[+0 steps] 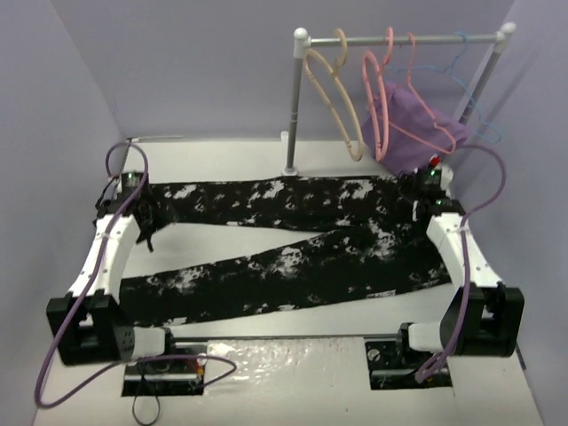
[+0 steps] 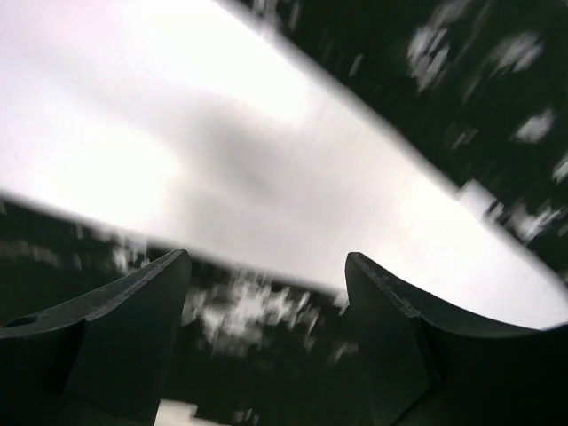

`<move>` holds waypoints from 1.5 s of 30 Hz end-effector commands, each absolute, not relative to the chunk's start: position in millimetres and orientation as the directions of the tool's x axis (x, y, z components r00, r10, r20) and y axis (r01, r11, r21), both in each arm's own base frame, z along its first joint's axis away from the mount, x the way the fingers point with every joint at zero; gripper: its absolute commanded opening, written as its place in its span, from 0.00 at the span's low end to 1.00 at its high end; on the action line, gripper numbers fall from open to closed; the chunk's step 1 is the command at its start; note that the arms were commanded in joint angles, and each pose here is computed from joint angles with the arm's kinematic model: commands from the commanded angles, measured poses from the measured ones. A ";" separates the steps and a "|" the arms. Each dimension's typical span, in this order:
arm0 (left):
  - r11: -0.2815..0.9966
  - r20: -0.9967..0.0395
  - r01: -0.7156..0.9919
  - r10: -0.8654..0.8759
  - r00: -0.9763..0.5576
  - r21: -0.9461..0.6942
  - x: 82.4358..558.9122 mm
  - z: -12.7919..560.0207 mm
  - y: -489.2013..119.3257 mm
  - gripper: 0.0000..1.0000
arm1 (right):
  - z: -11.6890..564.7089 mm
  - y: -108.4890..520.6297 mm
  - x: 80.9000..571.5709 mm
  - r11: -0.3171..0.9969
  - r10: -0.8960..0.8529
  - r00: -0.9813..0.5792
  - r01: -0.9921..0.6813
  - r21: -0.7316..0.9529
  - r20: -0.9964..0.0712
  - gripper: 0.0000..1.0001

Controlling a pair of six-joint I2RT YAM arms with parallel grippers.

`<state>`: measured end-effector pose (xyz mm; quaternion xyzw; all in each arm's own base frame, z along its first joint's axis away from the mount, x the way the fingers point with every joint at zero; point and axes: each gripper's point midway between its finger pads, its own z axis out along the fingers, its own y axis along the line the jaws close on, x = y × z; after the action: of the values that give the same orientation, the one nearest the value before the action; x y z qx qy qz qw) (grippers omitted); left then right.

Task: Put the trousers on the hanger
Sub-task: Flatten out the trousers at the center of the board, then fold the trousers at the center of the board.

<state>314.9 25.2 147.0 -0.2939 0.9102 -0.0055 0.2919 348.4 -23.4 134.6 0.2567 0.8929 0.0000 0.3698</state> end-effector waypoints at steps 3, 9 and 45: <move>0.784 -0.305 -0.592 -0.619 -0.724 -0.185 237.2 78.8 -21.6 0.68 | 80.6 11.8 281.3 0.835 0.548 -0.690 0.486 0.258 -0.474 0.81; 0.765 -0.233 -0.612 -0.644 -0.729 -0.201 226.7 35.8 -46.3 0.68 | 38.5 18.8 246.0 0.819 0.573 -0.728 0.522 0.238 -0.375 0.81; 0.602 -0.208 -0.794 -0.790 -0.577 -0.083 224.8 48.1 24.4 0.66 | 108.5 1.6 274.8 0.868 0.487 -0.672 0.445 0.221 -0.557 0.81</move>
<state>224.9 22.8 52.7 -0.4154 0.8993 0.0147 0.1360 284.4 2.6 111.6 0.2625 0.9074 0.0438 0.3253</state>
